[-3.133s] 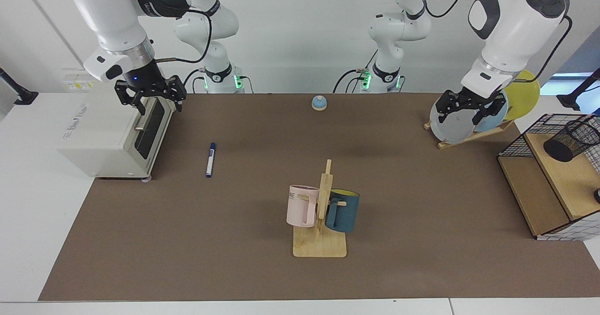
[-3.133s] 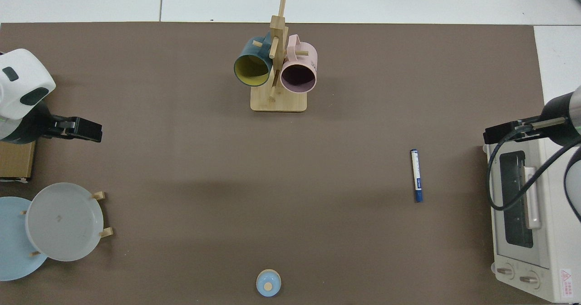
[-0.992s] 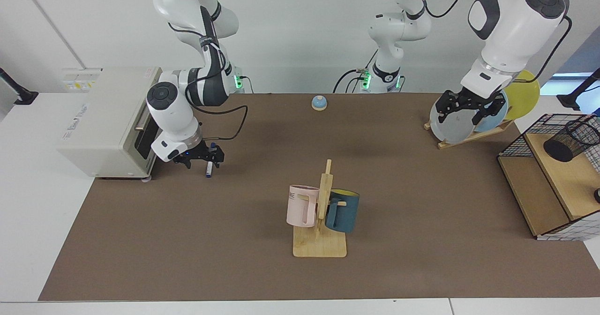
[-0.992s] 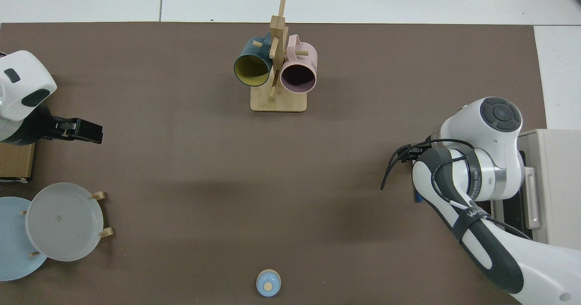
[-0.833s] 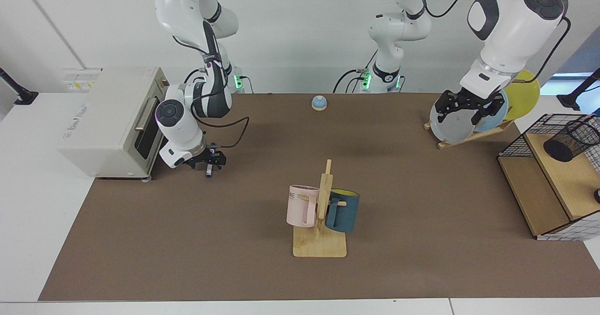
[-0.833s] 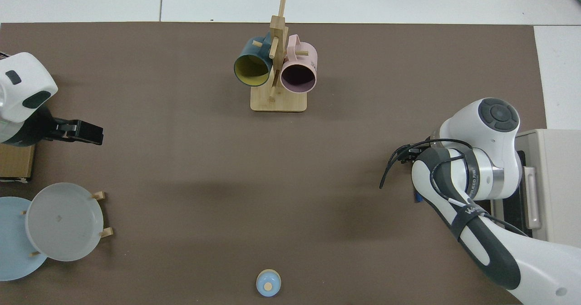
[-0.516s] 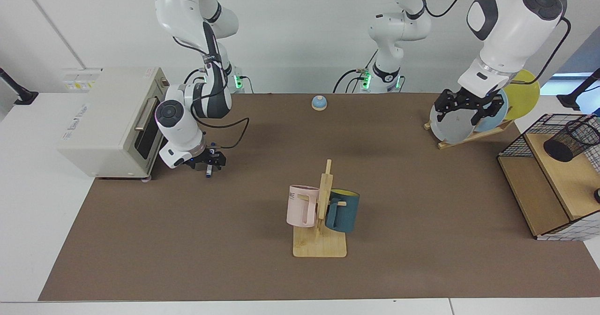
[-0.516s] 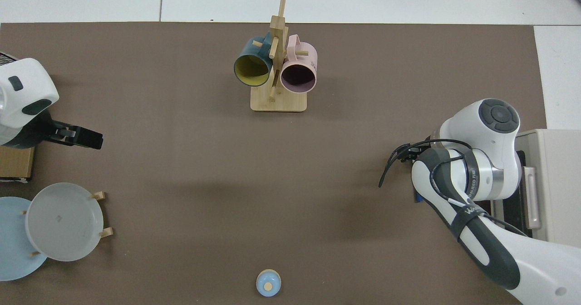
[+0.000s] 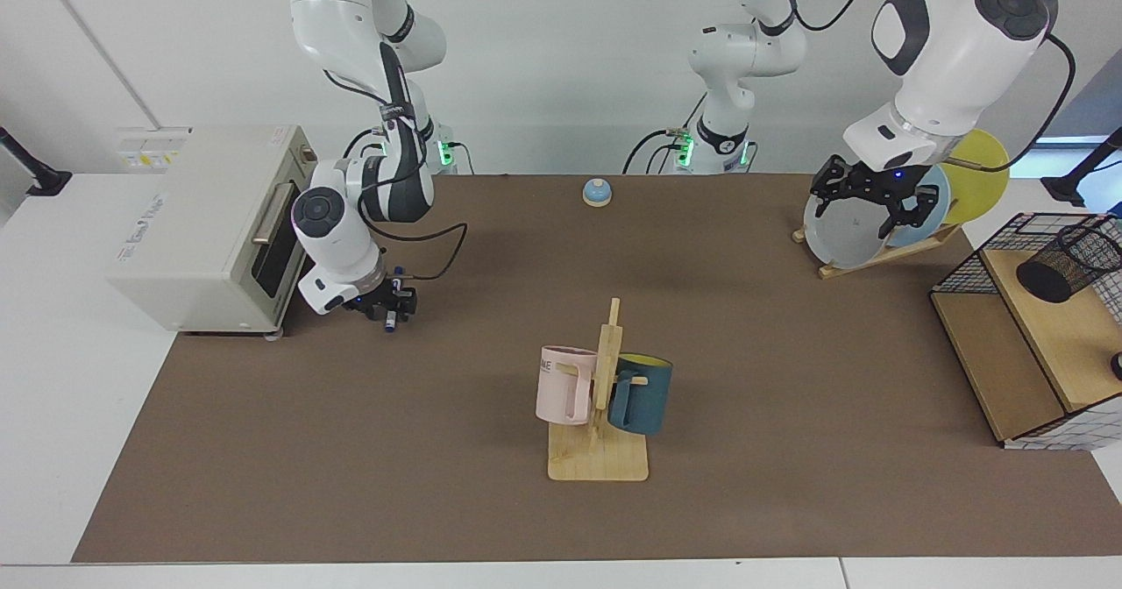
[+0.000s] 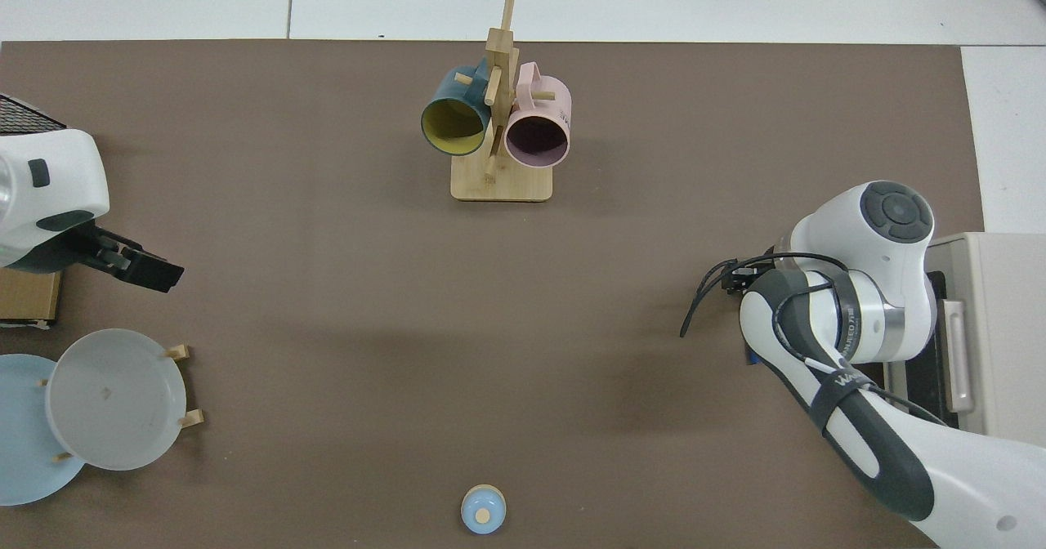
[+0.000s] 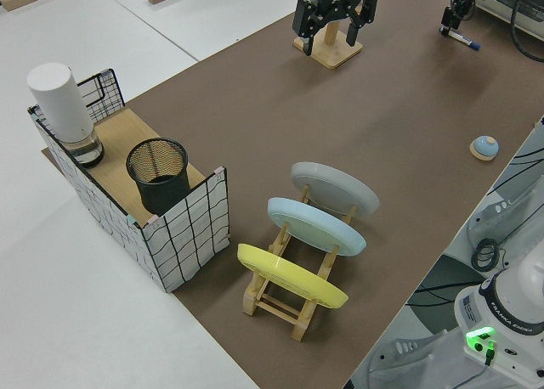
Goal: Put markers into pen holder
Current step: 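Reach the right gripper down over the blue-capped marker, then close the right gripper on the marker and lift it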
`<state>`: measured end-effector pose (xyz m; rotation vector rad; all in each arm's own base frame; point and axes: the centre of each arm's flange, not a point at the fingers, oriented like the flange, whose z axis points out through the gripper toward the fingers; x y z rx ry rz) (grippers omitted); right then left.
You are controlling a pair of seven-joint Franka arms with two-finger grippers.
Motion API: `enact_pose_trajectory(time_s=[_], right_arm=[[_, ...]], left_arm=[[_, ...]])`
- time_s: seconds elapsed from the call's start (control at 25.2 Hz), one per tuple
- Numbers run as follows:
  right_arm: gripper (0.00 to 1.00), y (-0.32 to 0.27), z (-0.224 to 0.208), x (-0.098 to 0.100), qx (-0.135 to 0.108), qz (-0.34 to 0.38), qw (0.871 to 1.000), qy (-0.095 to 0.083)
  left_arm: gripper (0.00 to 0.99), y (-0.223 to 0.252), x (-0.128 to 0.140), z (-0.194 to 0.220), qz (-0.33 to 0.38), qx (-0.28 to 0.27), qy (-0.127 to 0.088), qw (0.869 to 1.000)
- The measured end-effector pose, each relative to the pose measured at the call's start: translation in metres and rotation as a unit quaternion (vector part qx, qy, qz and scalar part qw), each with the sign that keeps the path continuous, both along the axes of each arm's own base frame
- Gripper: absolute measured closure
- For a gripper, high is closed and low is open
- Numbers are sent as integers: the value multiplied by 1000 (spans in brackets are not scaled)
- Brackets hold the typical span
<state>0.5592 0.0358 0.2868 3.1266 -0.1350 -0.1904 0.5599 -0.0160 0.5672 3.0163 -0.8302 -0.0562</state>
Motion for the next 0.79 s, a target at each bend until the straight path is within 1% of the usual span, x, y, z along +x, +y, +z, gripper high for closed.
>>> enact_pose_trajectory(time_s=[0.04,0.08,0.12,0.16,0.2,0.24,0.28,0.32,0.4,0.56,0.59,0.67,0.79], right_arm=[[317,0,0,0,0,-1,1000,0],[388,0,-1,0,1,-2,1000,1],[414,0,-1,-1,4,-4,1000,1],[467,0,-1,0,6,-7,1000,1],[581,0,-1,0,9,-10,1000,1],[634,-1,-1,0,11,-14,1000,0],[714,-2,0,0,12,-16,1000,-1],[767,-3,0,1,13,-18,1000,-1],[833,-4,0,1,16,-22,1000,-2],[833,-4,6,5,19,-34,999,-5],[833,-3,11,7,19,-43,999,-3],[833,-1,28,11,18,-72,997,7],[833,8,70,19,21,-134,990,24]], left_arm=[[0,0,0,0,-20,-1,0,1000],[0,0,0,0,-38,-1,-1,999],[0,0,0,1,-54,-2,-1,999],[0,1,0,1,-66,-2,-1,998],[0,1,0,1,-79,-3,-1,997],[0,1,0,1,-95,-4,-2,996],[0,1,0,1,-107,-4,-2,994],[0,1,-1,1,-122,-4,-2,993],[0,0,-1,2,-147,-5,-2,989],[0,-5,-1,1,-186,-7,-2,983],[0,-7,-1,1,-197,-7,-2,980],[0,-8,-1,1,-223,-8,-3,975],[0,-10,0,2,-254,-8,-7,967]])
